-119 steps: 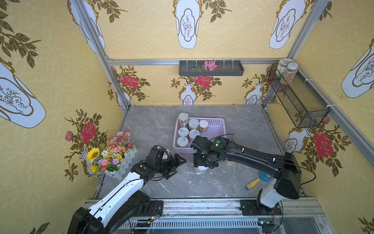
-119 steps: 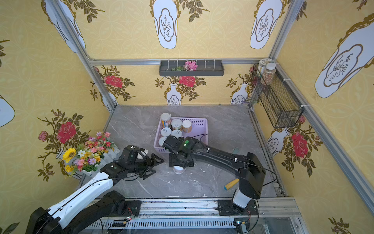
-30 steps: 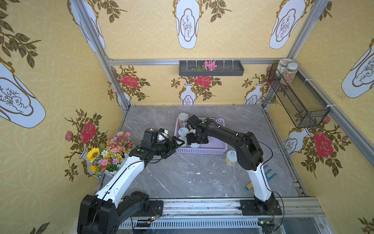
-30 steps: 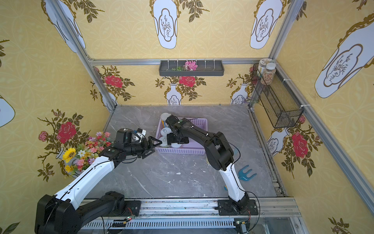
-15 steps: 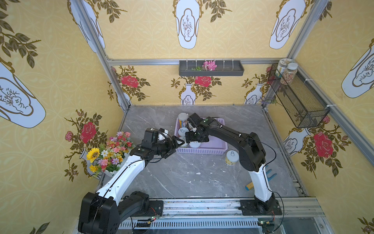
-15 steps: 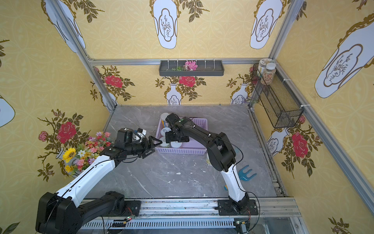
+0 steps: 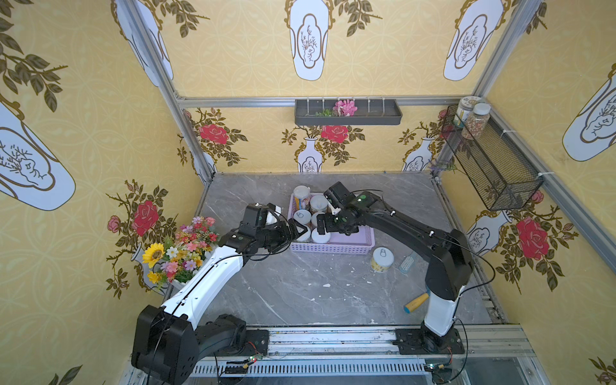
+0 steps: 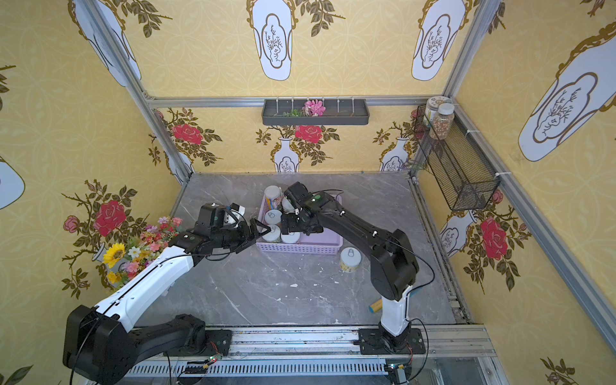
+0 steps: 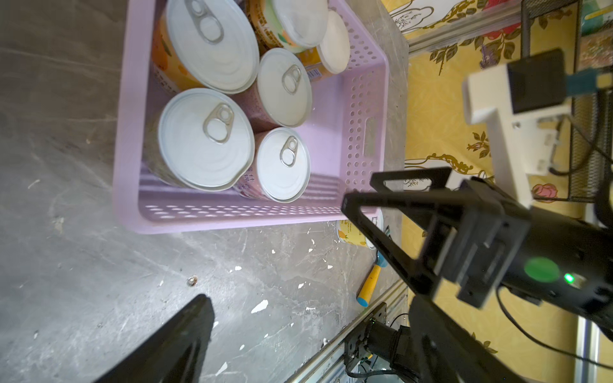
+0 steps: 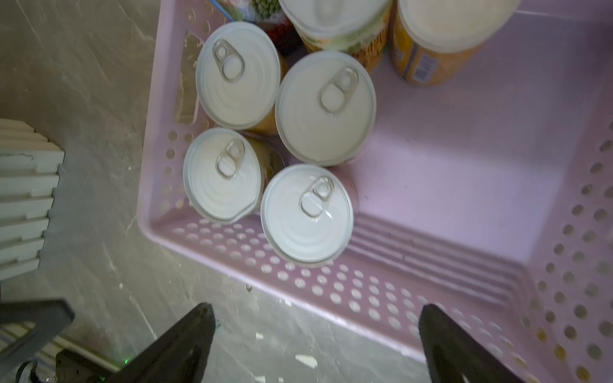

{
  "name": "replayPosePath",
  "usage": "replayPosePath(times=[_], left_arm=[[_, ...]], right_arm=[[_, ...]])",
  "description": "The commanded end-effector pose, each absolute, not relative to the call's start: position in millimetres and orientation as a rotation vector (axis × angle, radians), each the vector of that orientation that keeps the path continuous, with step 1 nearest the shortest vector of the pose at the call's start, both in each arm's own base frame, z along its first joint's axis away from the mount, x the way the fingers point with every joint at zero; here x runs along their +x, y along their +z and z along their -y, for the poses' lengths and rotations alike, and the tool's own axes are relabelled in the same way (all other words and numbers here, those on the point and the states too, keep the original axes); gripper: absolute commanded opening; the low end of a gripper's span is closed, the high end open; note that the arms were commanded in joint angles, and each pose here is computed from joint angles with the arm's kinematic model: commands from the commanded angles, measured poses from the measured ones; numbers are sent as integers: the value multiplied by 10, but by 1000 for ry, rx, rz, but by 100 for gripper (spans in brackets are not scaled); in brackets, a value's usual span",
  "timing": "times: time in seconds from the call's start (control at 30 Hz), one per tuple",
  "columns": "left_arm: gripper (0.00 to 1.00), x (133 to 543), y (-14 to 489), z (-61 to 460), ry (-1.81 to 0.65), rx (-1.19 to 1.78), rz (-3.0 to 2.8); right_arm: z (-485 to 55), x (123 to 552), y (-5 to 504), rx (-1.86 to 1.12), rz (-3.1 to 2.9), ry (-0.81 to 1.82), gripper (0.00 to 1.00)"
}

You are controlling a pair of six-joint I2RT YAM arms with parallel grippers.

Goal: Put the canned food in the basket
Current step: Pick up the canned food from the center of the board.

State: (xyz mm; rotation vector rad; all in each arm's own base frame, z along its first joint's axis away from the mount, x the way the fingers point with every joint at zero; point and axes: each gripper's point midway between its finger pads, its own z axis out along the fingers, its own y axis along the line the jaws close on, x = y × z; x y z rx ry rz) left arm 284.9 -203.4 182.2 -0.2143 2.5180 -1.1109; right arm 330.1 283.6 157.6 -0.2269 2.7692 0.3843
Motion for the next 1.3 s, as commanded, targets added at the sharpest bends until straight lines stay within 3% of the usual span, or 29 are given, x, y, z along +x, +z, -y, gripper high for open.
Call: replayPosePath(times=[0.0,0.43,0.7,1.27], left_arm=[[97,2889,1763,2159,-1016,-109,-2541],[97,2592,1733,3155,-1094,168,-2557],[97,2464,1616,3188,-1067,167,-2585],[98,2436,1499,3031,-999,111,-2601]], right_arm=[[-2406,3089,1623,-192,-2807,232,98],[-1162,2584,1466,231,-2913,167,97],[-1106,2469,1234,224,-3033,190,97],[-1091,2680,721,283,-3106,141,97]])
